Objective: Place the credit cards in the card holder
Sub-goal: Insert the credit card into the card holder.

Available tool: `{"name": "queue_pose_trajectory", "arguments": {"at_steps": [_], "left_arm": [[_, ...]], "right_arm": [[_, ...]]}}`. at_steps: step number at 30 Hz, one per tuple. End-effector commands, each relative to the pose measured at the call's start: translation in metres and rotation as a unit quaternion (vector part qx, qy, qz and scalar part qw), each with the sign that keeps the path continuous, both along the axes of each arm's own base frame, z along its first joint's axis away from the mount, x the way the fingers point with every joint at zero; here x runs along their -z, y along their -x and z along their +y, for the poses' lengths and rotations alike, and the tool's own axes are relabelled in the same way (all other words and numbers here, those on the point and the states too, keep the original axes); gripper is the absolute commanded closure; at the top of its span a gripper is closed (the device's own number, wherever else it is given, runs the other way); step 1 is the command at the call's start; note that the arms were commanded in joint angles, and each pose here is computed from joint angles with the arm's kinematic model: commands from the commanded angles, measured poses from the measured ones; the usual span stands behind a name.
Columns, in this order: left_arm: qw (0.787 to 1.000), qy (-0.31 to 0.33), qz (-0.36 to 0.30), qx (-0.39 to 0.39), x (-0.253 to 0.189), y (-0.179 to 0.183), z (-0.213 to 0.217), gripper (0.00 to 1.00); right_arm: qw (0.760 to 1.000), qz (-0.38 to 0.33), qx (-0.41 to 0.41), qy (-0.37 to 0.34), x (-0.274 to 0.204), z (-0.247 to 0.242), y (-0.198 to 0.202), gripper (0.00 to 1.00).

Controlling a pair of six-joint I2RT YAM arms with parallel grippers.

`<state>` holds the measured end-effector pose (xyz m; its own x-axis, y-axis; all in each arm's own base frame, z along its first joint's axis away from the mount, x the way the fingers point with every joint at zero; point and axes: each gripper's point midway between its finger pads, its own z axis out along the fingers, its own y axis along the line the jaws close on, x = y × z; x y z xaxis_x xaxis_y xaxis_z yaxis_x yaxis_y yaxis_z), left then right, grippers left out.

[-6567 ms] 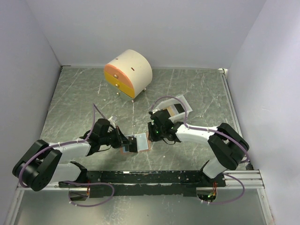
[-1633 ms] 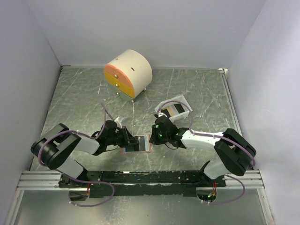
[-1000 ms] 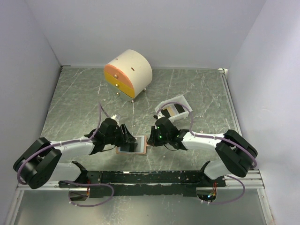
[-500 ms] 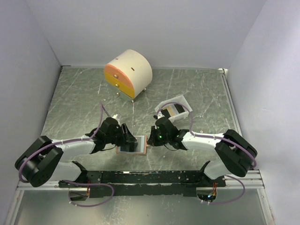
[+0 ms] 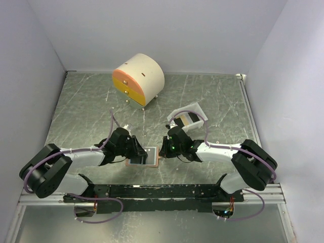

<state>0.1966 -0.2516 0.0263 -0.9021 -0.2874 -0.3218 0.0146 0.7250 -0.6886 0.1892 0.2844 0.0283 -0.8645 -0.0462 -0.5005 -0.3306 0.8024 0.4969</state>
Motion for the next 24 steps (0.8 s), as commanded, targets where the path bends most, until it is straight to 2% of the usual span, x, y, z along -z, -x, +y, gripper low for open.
{"name": "queue_pose_trajectory", "arguments": {"at_steps": [1, 3, 12, 24], "left_arm": [[1.0, -0.007, 0.016, 0.001, 0.005, 0.005, -0.005, 0.65], [1.0, -0.003, 0.019, 0.001, 0.005, 0.007, -0.009, 0.64], [0.999, 0.034, 0.003, 0.032, -0.013, 0.014, -0.038, 0.48], [0.999, -0.014, -0.003, 0.033, -0.014, 0.008, -0.04, 0.45]], "right_arm": [[1.0, -0.005, -0.002, -0.005, 0.0, 0.002, 0.0, 0.98], [1.0, -0.006, 0.0, -0.005, -0.001, 0.002, -0.001, 0.98], [1.0, 0.0, 0.006, -0.005, 0.004, 0.002, 0.001, 0.99], [1.0, -0.005, 0.014, 0.007, 0.005, -0.001, 0.0, 0.99]]}}
